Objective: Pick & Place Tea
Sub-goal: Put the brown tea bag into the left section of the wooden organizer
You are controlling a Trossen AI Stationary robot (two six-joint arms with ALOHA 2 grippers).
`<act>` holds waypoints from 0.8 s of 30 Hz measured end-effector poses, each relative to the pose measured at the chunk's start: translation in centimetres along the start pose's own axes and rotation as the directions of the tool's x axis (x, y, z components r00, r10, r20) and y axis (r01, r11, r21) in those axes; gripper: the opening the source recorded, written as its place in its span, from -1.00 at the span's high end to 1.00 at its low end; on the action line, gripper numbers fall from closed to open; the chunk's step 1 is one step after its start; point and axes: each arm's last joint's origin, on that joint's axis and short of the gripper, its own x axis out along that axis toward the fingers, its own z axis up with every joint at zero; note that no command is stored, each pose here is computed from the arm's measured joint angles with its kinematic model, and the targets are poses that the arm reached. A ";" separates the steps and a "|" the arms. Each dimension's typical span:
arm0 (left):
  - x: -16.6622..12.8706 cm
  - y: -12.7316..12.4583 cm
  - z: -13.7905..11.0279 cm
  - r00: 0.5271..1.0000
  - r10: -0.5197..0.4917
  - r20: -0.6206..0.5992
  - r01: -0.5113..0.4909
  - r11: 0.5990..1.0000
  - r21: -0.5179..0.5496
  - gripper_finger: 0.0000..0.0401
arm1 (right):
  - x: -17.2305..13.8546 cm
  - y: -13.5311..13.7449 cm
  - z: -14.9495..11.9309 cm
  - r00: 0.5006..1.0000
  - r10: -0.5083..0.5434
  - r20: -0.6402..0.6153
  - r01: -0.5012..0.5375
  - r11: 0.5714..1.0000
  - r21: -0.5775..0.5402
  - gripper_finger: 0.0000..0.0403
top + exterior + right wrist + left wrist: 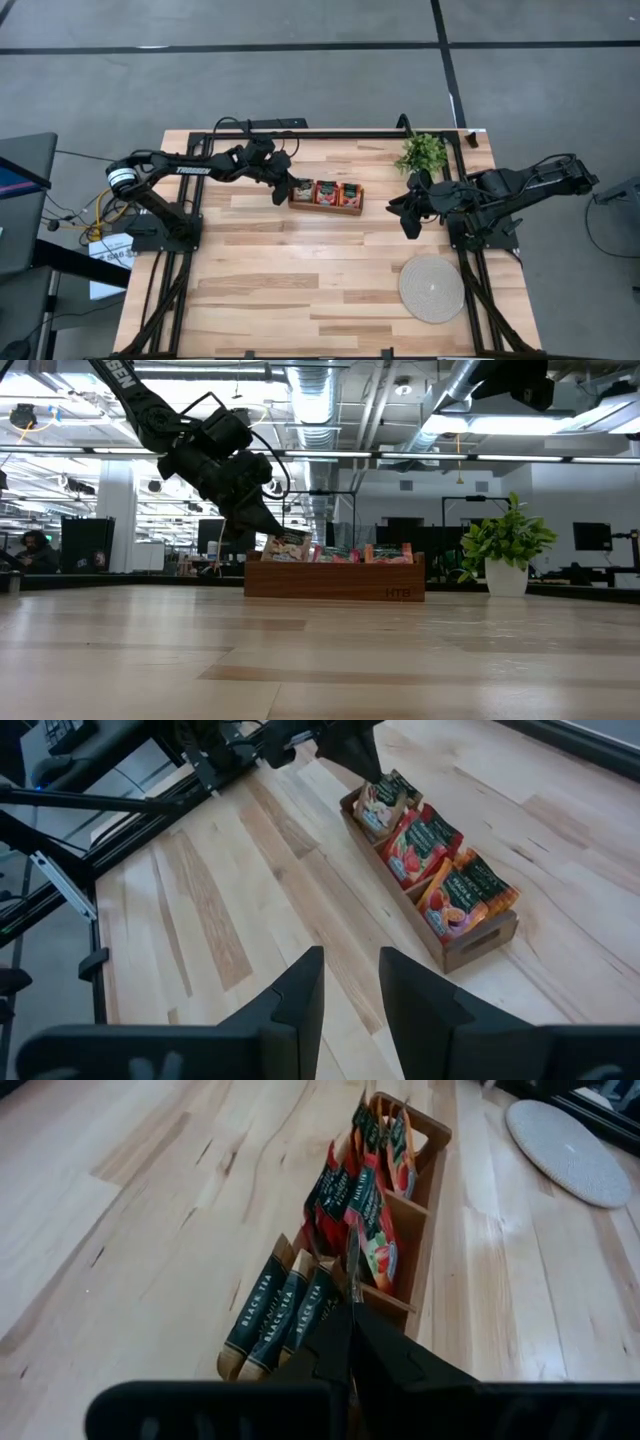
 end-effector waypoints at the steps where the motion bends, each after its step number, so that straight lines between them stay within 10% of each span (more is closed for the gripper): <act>1: 0.0 0.0 0.0 1.000 0.004 0.000 -0.004 1.000 -0.010 1.00 | 0.0 0.0 0.0 1.000 0.000 0.000 0.000 1.000 0.000 0.54; 24: 0.0 0.1 0.1 0.999 0.045 0.011 -0.046 0.998 0.041 1.00 | 0.0 0.0 0.0 1.000 0.001 0.000 -0.001 1.000 -0.004 0.54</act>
